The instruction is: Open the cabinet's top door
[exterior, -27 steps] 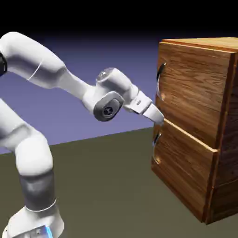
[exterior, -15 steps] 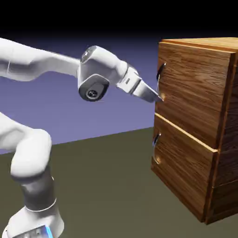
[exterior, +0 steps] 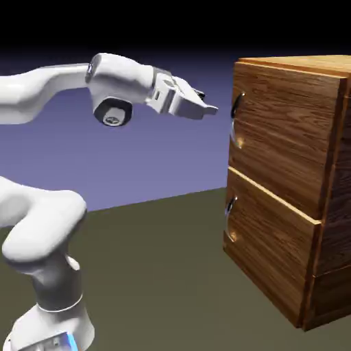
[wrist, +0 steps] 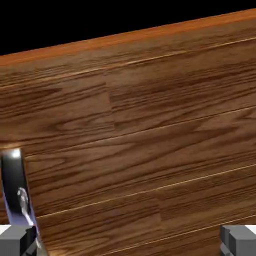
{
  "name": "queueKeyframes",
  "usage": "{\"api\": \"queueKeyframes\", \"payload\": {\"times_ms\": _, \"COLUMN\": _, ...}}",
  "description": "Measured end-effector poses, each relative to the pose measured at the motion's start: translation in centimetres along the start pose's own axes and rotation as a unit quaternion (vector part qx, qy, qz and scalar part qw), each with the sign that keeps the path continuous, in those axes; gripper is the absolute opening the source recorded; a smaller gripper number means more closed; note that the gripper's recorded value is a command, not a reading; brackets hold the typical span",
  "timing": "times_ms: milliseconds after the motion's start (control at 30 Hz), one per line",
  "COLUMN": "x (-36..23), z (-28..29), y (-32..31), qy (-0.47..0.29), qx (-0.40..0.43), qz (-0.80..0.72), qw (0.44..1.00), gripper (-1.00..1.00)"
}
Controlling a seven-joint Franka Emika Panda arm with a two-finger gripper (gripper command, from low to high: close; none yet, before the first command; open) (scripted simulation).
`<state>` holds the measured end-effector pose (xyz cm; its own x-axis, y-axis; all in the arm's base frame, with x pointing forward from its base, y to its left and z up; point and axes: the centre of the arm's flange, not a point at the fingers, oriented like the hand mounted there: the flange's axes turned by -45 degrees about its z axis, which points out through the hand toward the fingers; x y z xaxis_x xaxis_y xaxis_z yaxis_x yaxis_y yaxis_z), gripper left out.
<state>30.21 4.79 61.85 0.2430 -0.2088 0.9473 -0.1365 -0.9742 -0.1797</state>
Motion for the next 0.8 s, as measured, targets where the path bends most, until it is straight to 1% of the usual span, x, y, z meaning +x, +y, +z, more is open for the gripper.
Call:
{"api": "queueKeyframes", "payload": {"times_ms": 200, "x": -1.1, "z": 0.1, "y": -2.9, "qy": 0.043, "qx": 0.01, "qz": -0.01, "qw": 0.999, "gripper": 0.0}}
{"api": "queueKeyframes", "payload": {"times_ms": 400, "x": -3.2, "z": 1.8, "y": -5.5, "qy": 0.079, "qx": 0.019, "qz": -0.029, "qw": 0.996, "gripper": 0.0}}
{"api": "queueKeyframes", "payload": {"times_ms": 600, "x": -6.0, "z": 5.1, "y": -7.1, "qy": 0.107, "qx": 0.027, "qz": -0.056, "qw": 0.992, "gripper": 0.0}}
{"api": "queueKeyframes", "payload": {"times_ms": 800, "x": -9.4, "z": 9.7, "y": -7.1, "qy": 0.127, "qx": 0.031, "qz": -0.087, "qw": 0.988, "gripper": 0.0}}
